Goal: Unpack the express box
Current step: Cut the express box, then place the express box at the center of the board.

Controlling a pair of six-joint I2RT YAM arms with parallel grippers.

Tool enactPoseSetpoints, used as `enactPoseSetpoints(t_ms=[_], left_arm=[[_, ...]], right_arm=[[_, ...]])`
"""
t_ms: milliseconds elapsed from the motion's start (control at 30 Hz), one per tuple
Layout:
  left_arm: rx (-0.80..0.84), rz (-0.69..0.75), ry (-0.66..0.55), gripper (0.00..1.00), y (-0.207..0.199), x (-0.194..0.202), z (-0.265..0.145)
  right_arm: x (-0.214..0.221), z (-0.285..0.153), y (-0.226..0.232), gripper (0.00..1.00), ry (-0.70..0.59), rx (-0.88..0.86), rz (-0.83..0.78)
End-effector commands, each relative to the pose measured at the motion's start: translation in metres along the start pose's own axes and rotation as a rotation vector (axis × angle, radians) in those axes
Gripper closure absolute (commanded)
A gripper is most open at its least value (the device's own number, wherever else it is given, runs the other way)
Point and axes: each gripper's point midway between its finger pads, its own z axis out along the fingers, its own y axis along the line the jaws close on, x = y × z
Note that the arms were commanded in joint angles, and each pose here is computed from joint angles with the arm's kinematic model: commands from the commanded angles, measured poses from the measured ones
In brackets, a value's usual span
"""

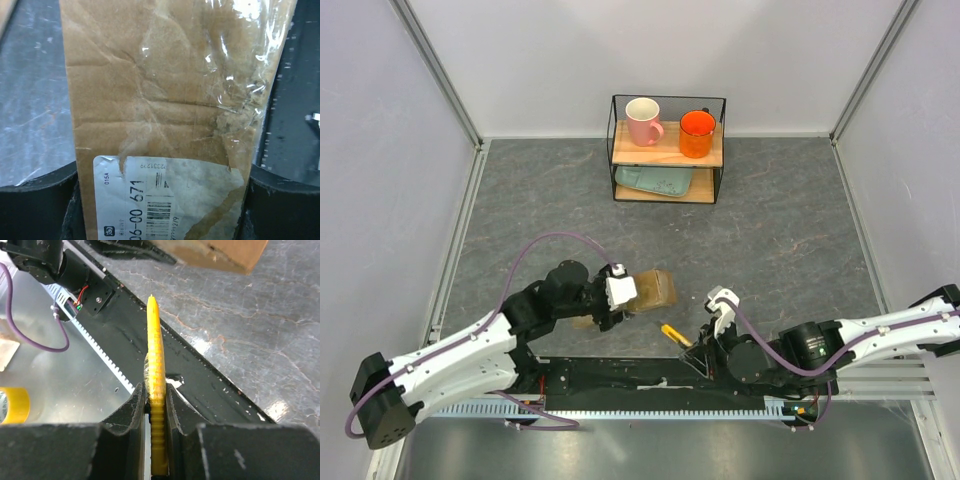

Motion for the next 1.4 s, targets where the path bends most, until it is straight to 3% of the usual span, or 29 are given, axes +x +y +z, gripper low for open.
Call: enactPoseSetpoints(t_ms=[0, 133, 233, 333, 367, 467, 800, 933, 1033, 1233, 1367], left_arm=[[0.211, -0.111, 0.132, 0.98, -0.036, 0.007, -0.010], [0.279, -0.041, 0.248, 0.98, -0.040, 0.028, -0.010], [0.309, 0.036, 0.272, 0.95, -0.040, 0.038, -0.008], [0.275, 0.086, 0.323, 0.63, -0.030, 0.051, -0.003], [0.272, 0.084, 0.330, 0.43, -0.028, 0.051, -0.002], [0.271, 0.086, 0.308, 0.01, -0.026, 0.041, 0.000], [0.255, 0.108, 0.224, 0.01, -0.011, -0.008, -0.001], [0.472, 0.154, 0.035, 0.01, -0.037, -0.075, -0.023], [0.666, 0.153, -0.036, 0.01, -0.066, -0.094, -0.046], [0.817, 0.158, -0.129, 0.01, -0.088, -0.114, -0.072], [0.819, 0.163, -0.138, 0.02, -0.088, -0.119, -0.074]], right_arm=[[-0.028, -0.007, 0.001, 1.00, -0.069, 0.047, -0.059], [-0.031, -0.015, -0.012, 1.00, -0.040, 0.116, -0.167], [-0.032, -0.019, -0.019, 1.00, -0.029, 0.145, -0.199], [-0.029, -0.020, -0.023, 1.00, -0.029, 0.143, -0.179], [-0.029, -0.022, -0.023, 1.00, -0.034, 0.136, -0.159], [-0.024, -0.021, -0.031, 1.00, -0.041, 0.141, -0.109], [-0.013, -0.018, -0.034, 1.00, -0.012, 0.159, -0.071], [-0.019, -0.011, -0.016, 1.00, 0.002, 0.139, -0.151], [-0.027, -0.005, 0.003, 1.00, 0.009, 0.112, -0.220], [-0.044, 0.000, 0.045, 1.00, 0.008, -0.009, -0.285], [-0.059, 0.000, 0.065, 1.00, 0.010, -0.047, -0.328]])
